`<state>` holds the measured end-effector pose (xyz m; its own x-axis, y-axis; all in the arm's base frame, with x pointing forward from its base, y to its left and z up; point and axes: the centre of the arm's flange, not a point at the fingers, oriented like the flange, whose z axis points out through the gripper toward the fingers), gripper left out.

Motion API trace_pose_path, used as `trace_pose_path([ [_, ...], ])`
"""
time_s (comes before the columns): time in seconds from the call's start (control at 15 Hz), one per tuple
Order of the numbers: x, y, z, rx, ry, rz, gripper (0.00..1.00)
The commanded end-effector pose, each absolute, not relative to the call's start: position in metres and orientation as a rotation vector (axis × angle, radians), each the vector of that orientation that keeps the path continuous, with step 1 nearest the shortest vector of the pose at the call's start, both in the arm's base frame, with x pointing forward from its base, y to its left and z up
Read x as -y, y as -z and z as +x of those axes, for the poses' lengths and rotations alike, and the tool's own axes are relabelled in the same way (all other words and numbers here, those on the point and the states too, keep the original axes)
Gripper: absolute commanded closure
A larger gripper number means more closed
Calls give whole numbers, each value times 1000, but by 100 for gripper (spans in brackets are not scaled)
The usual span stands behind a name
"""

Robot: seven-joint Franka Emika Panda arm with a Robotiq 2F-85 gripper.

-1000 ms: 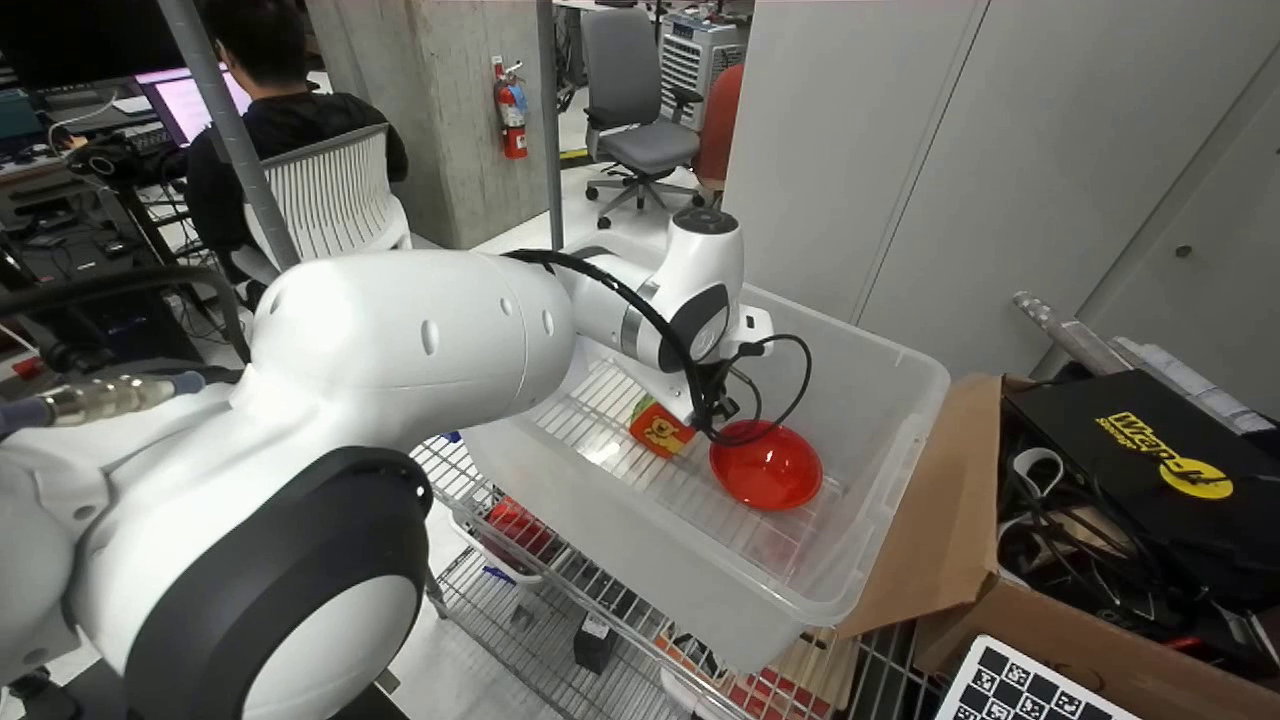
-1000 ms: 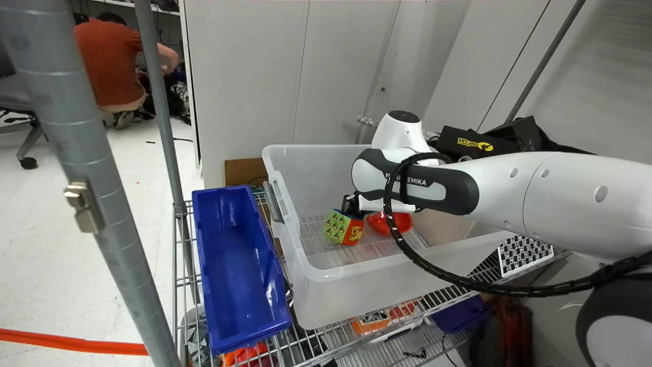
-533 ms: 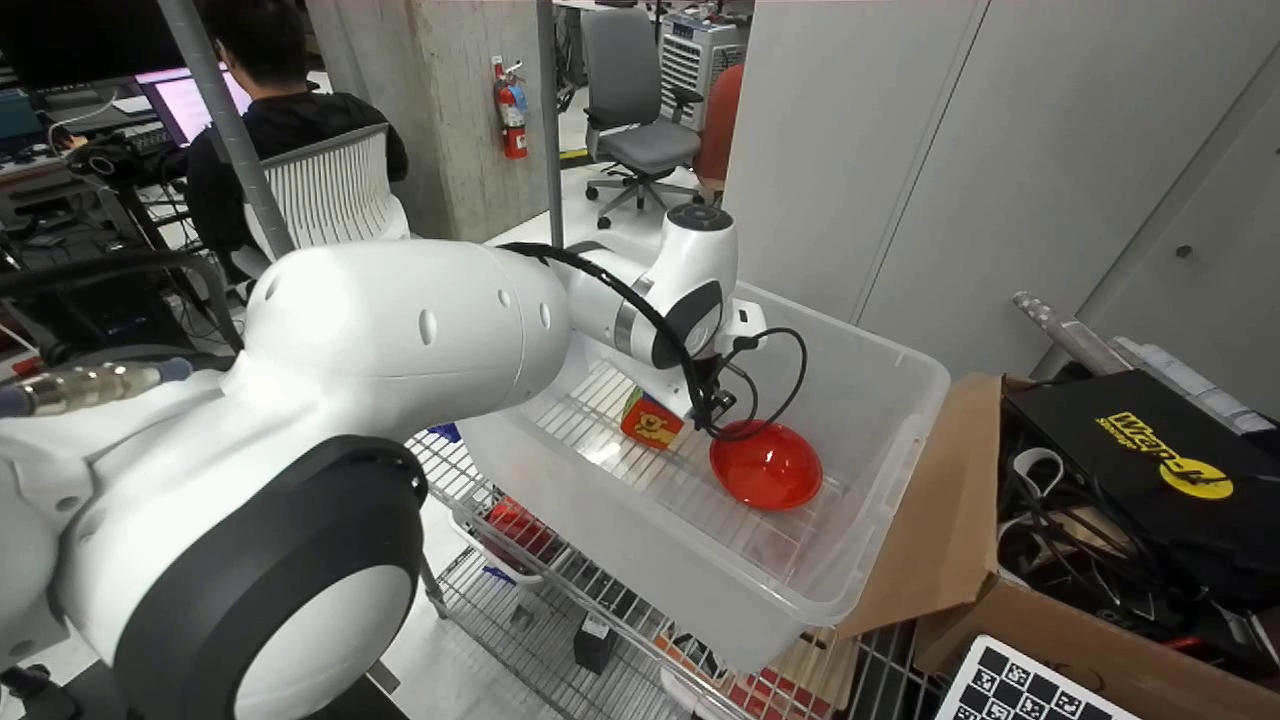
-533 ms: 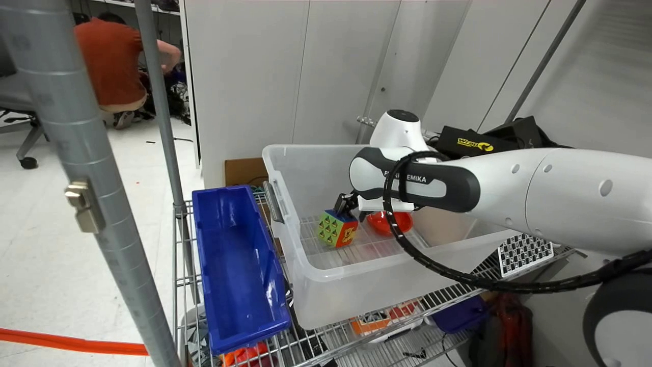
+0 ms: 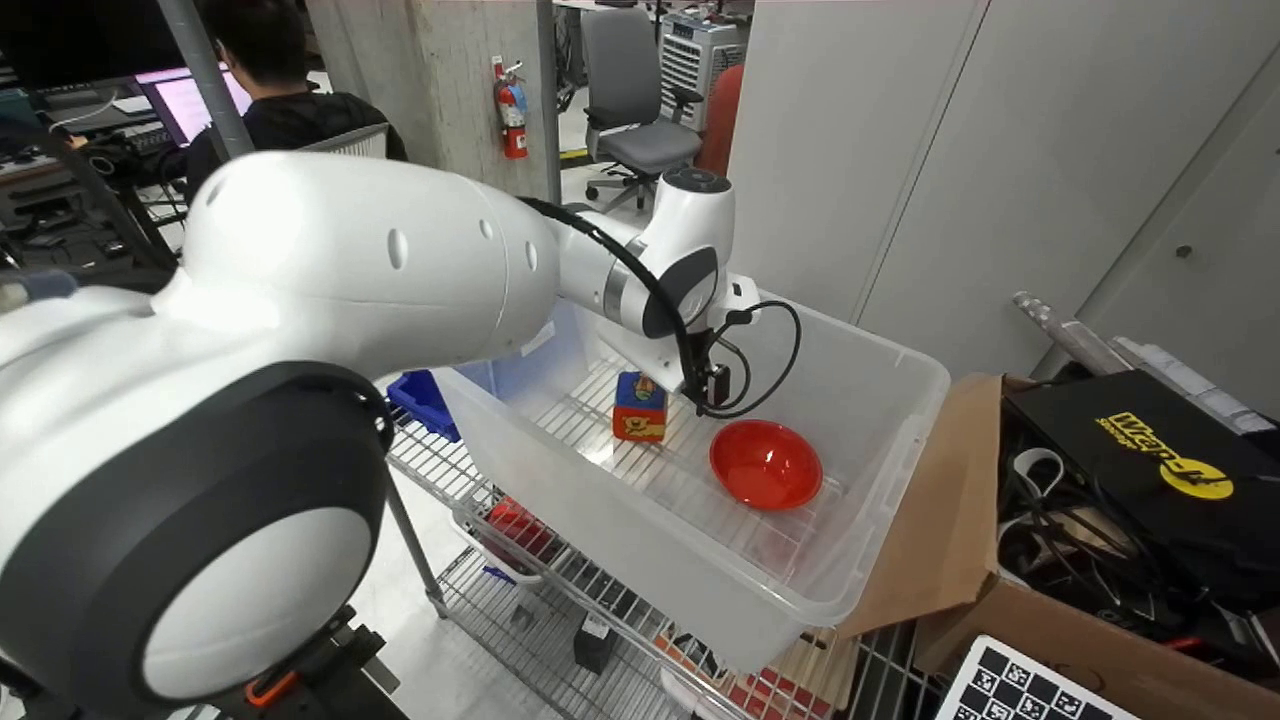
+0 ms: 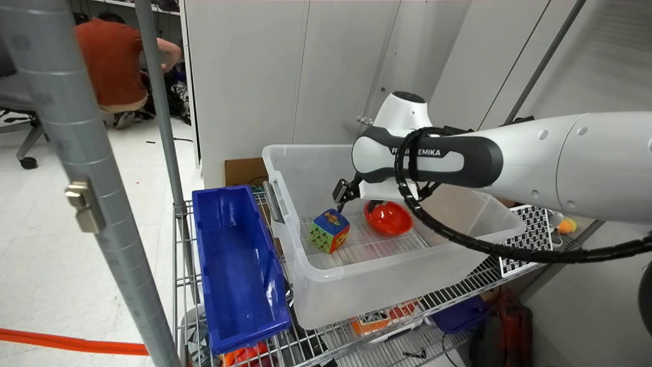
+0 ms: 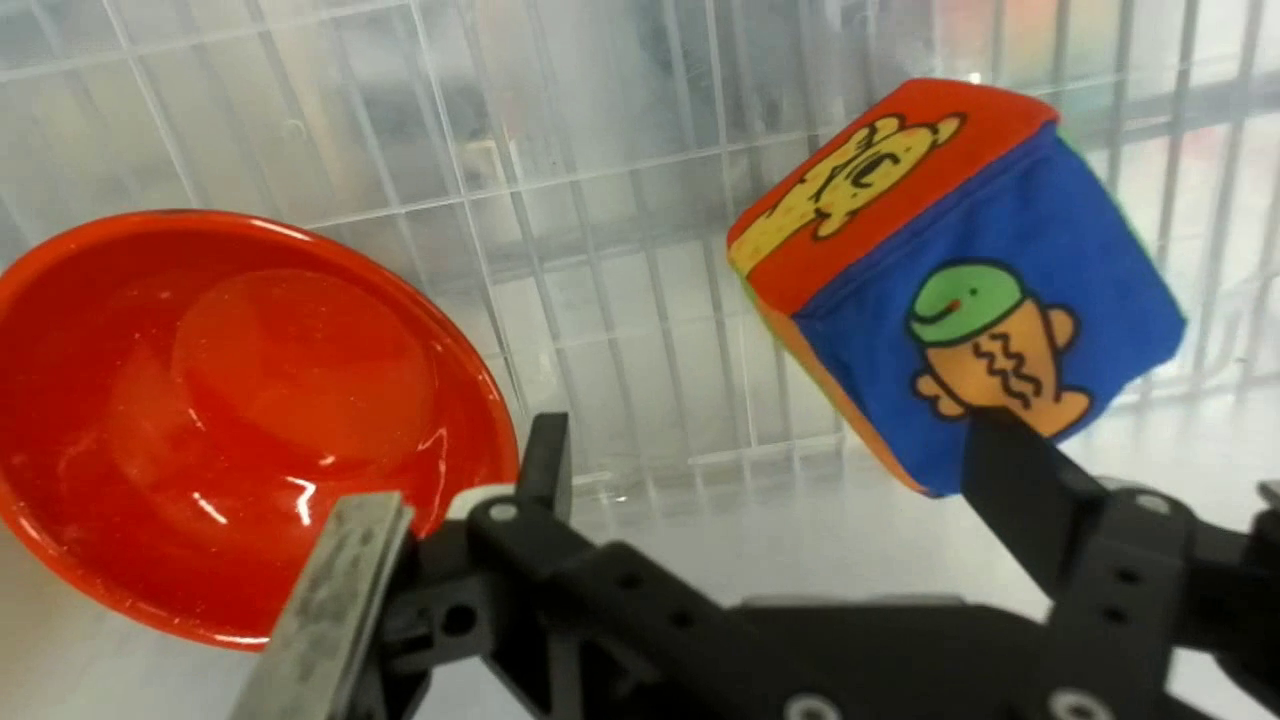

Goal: Remove the rubik's cube from the orange bowl

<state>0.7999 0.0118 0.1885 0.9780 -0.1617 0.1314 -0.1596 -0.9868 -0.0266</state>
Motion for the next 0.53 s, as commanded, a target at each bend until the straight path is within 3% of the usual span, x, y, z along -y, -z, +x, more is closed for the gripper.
trace_pose_path([
  [0.0, -7, -238, 742, -261, 137, -3048, 0],
  [0.13, 5, -260, 732, -383, 7, -2987, 0],
  [0.2, -9, -228, 781, -311, 124, -3050, 0],
  [0.47, 4, -255, 762, -361, 30, -3015, 0],
])
